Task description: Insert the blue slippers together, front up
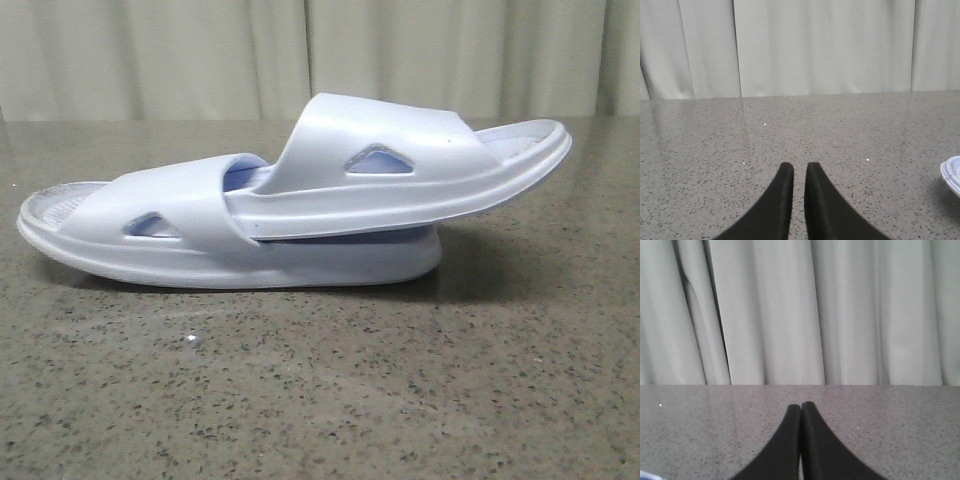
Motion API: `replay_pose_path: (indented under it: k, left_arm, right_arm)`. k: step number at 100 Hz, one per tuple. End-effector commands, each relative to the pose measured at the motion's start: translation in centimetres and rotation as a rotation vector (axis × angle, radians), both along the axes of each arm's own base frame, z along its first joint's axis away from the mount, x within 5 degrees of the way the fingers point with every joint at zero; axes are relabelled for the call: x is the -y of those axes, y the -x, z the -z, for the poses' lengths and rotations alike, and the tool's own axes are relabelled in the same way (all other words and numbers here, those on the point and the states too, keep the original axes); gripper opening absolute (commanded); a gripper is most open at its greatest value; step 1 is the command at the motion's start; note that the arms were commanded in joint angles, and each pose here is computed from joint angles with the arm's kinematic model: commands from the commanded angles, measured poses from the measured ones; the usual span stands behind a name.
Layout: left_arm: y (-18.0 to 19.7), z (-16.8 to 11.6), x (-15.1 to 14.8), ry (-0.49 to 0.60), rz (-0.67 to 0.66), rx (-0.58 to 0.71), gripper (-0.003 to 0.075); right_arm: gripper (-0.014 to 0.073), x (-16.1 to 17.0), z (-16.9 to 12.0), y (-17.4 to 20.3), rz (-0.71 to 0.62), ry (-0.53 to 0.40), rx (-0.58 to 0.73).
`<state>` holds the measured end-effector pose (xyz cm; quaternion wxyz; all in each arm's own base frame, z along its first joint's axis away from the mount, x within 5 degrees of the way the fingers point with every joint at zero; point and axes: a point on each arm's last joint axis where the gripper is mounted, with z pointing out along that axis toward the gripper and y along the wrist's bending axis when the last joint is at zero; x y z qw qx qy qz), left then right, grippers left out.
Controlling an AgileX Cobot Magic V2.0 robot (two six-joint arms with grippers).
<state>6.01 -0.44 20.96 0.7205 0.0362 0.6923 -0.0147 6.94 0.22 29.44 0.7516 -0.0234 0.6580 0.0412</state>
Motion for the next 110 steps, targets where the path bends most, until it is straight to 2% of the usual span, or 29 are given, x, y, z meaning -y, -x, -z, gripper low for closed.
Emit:
replay_pose_path:
  k: [1,12,13,15,20,27,46,77,110]
  left_arm:
    - [-0.1,-0.4,0.0,0.016,0.001,0.062,0.0016]
    - [-0.1,-0.4,0.0,0.016,0.001,0.062,0.0016]
    - [-0.1,-0.4,0.0,0.016,0.001,0.062,0.0015]
    - [-0.1,-0.4,0.0,0.016,0.001,0.062,0.0016]
    - [-0.1,-0.4,0.0,0.016,0.001,0.062,0.0016]
    - [-0.1,-0.4,0.0,0.018,0.001,0.062,0.0016]
    - [-0.1,-0.4,0.0,0.018,0.001,0.062,0.0016]
    - [-0.1,-0.4,0.0,0.018,0.001,0.062,0.0016]
    - [-0.1,-0.4,0.0,0.018,0.001,0.062,0.0016]
  right_arm:
    - [-0.0107,-0.2,-0.9,0.1,-0.019,0.027,0.057]
    - [-0.0107,-0.8,-0.9,0.1,-0.067,0.085,0.095]
    - [-0.0107,-0.8,-0.9,0.2,-0.069,0.113,0.102]
    - [-0.0107,-1.0,-0.8,0.2,-0.086,0.104,0.095]
    - [-0.0107,-1.3,-0.6,0.2,-0.119,0.157,0.084]
    - [-0.0107,-1.5,-0.2,0.3,-0.145,0.161,0.044]
    - [-0.0107,-1.1,1.0,0.7,-0.099,0.103,-0.051]
    - [-0.0107,-0.2,4.2,1.5,0.017,0.037,0.027]
    - [-0.0107,0.1,7.3,1.7,0.071,-0.004,0.011]
